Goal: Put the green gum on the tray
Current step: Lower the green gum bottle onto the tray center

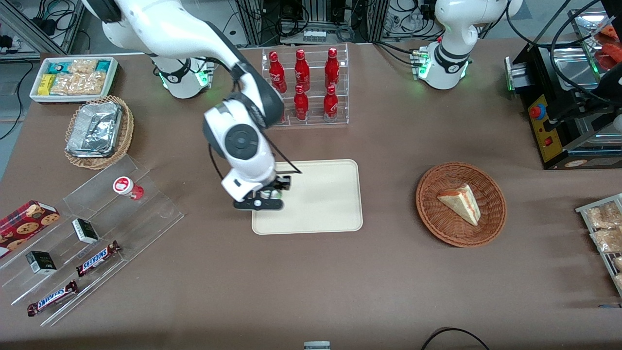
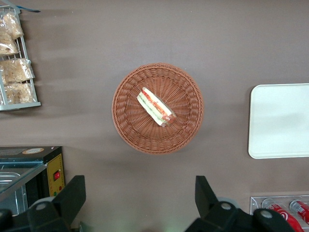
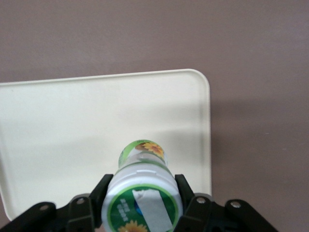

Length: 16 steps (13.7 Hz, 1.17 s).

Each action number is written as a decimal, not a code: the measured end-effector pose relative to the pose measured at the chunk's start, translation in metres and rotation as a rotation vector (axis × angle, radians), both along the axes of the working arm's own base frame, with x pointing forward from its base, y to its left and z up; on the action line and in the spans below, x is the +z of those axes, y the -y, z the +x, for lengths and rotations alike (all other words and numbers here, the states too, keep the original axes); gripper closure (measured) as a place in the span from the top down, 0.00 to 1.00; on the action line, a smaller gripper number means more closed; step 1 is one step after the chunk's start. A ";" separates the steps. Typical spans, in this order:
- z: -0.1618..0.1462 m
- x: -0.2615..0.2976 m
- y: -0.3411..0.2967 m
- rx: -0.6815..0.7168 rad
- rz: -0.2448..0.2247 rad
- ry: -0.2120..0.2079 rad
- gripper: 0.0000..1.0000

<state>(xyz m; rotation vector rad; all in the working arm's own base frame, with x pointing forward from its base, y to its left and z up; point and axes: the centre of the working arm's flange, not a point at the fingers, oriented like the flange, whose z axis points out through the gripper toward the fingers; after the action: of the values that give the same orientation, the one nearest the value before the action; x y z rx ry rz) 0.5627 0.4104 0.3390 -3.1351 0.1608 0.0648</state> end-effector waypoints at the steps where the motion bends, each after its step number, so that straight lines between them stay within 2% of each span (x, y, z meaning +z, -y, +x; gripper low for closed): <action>1: 0.001 -0.011 -0.011 -0.019 0.006 0.014 0.58; 4: -0.001 -0.045 -0.033 -0.038 0.011 0.032 0.58; 10: -0.008 -0.083 -0.041 -0.046 -0.001 -0.007 0.58; 16: -0.027 -0.104 -0.061 -0.047 -0.017 -0.023 0.58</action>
<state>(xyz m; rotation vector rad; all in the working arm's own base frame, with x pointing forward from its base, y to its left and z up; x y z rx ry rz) 0.5361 0.4714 0.2347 -3.1468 0.2370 0.0993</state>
